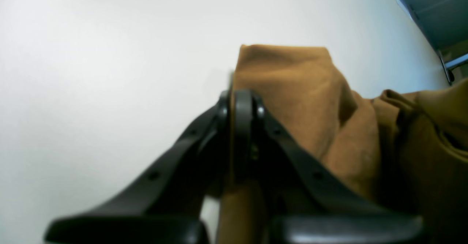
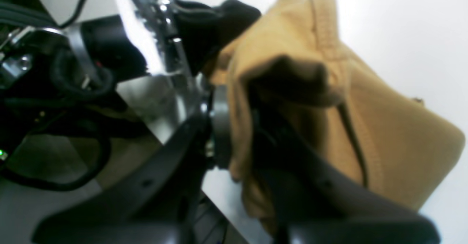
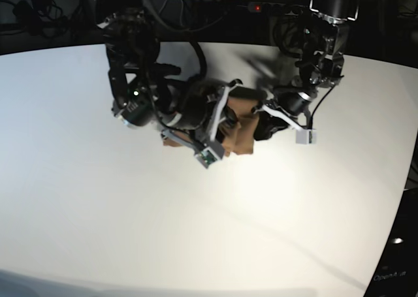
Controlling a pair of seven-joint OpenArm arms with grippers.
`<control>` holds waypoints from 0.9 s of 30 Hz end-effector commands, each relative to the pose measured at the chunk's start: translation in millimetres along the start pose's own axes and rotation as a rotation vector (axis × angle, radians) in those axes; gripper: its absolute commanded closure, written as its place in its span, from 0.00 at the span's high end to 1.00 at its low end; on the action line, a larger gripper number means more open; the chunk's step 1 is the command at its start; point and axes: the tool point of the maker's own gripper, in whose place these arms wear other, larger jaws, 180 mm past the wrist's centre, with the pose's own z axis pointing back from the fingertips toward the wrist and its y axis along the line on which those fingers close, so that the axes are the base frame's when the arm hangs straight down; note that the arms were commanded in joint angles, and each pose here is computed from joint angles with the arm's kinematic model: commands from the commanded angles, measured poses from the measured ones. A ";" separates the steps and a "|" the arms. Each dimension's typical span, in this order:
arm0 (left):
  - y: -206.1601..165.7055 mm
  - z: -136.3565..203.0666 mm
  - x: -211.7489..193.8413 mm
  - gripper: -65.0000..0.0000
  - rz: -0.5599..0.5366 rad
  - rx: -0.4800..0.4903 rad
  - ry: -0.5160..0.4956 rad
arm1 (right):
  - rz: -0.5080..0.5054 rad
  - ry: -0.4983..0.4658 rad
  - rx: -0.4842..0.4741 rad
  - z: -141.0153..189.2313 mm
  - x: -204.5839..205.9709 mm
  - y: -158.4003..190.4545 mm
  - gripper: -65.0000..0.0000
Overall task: Fold the T-shirt properly
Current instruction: 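Lift the bundled shirt with both grippers and turn it over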
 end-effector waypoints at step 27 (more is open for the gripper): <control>3.7 15.4 -36.1 0.03 0.048 0.008 0.077 | 0.099 -0.078 0.115 -24.8 38.2 37.1 0.06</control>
